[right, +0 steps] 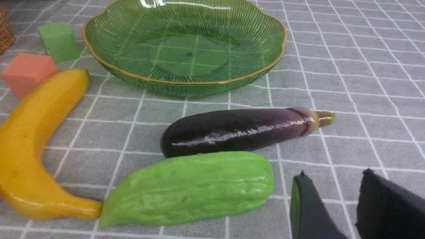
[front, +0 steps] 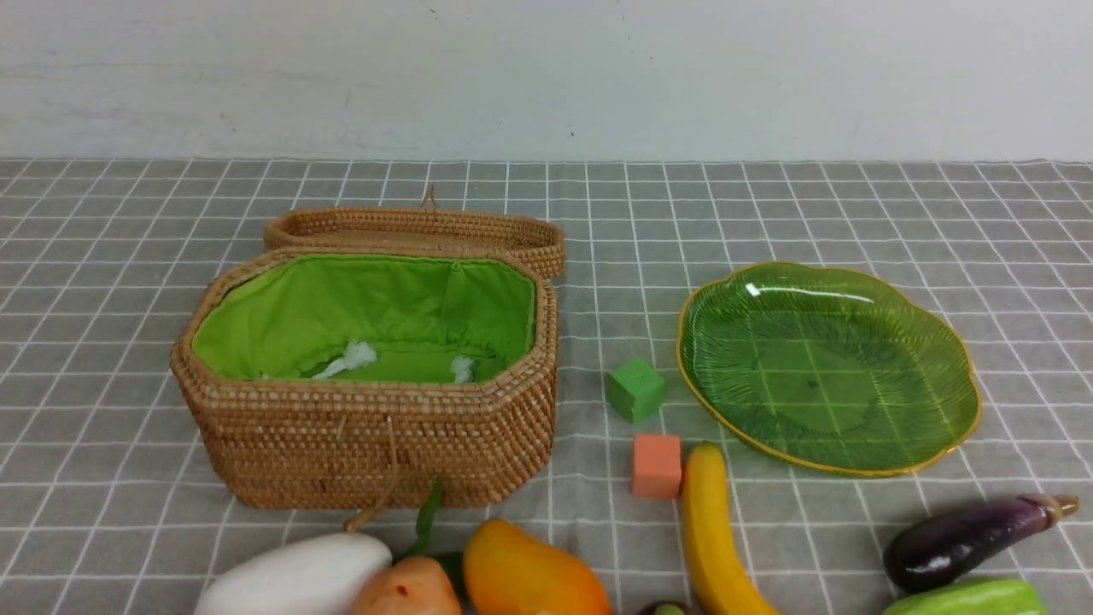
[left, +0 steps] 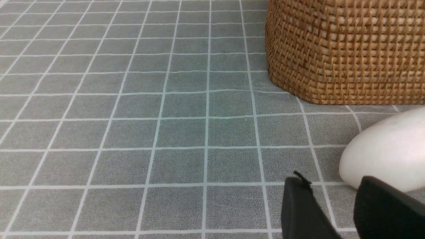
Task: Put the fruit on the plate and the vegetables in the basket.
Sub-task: Take a daikon with your left arm and place it on the basket on the left.
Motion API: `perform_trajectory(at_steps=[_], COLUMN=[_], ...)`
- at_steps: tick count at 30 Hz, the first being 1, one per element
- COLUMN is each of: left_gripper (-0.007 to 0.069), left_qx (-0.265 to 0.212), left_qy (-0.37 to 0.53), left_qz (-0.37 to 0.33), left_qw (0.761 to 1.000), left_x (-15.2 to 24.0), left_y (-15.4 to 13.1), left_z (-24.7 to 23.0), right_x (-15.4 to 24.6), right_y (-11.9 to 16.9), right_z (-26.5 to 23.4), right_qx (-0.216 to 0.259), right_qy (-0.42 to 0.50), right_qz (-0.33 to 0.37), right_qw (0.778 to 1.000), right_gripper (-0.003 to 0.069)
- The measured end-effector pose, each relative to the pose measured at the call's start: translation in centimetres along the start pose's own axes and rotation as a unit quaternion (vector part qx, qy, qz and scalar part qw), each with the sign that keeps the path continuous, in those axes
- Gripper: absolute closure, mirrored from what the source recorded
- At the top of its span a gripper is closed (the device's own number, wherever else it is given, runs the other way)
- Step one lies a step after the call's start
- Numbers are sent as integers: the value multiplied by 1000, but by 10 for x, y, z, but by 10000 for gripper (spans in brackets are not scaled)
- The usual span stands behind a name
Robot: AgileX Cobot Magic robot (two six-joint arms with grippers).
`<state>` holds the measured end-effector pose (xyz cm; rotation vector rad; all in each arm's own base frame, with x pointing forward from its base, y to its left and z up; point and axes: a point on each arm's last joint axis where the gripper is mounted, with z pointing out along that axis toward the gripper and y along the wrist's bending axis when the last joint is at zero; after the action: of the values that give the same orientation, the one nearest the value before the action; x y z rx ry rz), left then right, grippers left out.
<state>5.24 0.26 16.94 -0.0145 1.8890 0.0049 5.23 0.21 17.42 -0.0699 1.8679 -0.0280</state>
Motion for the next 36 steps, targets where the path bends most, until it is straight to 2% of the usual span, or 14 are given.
perform_trajectory(at_steps=[29,35,36], left_gripper=[386,386,386], left_qx=[-7,17,29], left_qy=[-5,-90,-116], left_qz=[18,-12,-43], left_qw=[1000,996,992], left_x=[-1,-16,-21], left_y=[1,-3,-4], left_z=[0,-2,-3], right_x=[0,0,0], right_y=[0,0,0], right_z=[0,0,0], right_qx=[0,0,0], right_qy=[0,0,0], right_qz=[0,0,0], right_qw=[1000,1000,1000], right_gripper=[418,418,418])
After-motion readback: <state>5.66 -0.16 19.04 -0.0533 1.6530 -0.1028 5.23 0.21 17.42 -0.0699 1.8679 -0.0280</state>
